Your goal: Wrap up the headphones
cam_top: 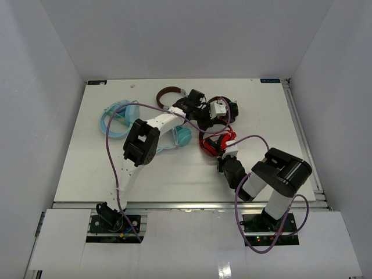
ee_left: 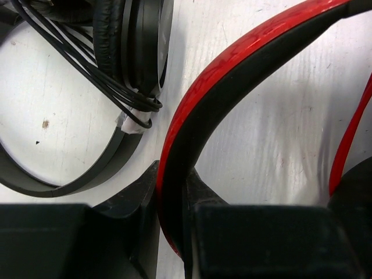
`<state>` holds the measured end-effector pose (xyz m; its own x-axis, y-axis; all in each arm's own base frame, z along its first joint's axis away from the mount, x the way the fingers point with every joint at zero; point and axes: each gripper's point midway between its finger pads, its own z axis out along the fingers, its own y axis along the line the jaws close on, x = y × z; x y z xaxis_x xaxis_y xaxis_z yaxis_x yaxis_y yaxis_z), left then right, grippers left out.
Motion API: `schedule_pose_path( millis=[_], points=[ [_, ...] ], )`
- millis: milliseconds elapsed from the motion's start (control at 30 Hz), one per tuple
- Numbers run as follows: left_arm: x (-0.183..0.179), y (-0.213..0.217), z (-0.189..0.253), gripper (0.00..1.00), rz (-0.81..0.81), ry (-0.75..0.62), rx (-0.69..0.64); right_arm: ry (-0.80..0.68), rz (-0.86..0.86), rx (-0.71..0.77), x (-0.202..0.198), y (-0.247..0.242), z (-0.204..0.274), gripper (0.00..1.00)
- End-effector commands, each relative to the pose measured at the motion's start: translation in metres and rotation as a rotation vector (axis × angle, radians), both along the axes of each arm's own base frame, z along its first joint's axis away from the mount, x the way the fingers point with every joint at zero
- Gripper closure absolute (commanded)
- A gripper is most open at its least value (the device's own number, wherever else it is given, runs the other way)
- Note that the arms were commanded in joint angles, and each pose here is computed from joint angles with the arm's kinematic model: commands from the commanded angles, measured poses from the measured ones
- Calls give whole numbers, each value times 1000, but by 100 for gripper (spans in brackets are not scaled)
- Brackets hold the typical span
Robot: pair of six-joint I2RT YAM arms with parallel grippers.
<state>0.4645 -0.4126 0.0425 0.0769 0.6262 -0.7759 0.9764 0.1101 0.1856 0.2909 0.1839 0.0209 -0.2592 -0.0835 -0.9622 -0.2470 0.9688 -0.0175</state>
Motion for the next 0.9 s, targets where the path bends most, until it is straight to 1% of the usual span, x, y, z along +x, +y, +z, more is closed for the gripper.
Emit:
schedule_pose_path(
  millis=[0,167,233,400,533,600,667,800,867],
  points=[
    [5,16,-7,79,1,-82,81,-70,-105,51,10,-18,20,65],
    [10,16,-8,67,24,-98,81,-58,-108,59,5,-21,18,61],
    [14,17,-8,54,42,-108,83,-60,-101,69,3,-20,22,59],
    [20,16,0,51,70,-132,70,-27,-103,74,-1,-22,19,56],
    [28,14,11,45,103,-159,41,-6,-101,66,-2,-18,15,55],
    [33,13,17,42,127,-173,29,-3,-108,64,-2,-19,14,55],
    [37,13,23,35,151,-187,16,-3,-113,69,-2,-20,14,55],
    [45,13,35,31,201,-215,-18,-6,-112,74,-3,-20,19,55],
    [49,15,41,26,238,-230,-28,-8,-108,73,-5,-19,22,55]
  ],
)
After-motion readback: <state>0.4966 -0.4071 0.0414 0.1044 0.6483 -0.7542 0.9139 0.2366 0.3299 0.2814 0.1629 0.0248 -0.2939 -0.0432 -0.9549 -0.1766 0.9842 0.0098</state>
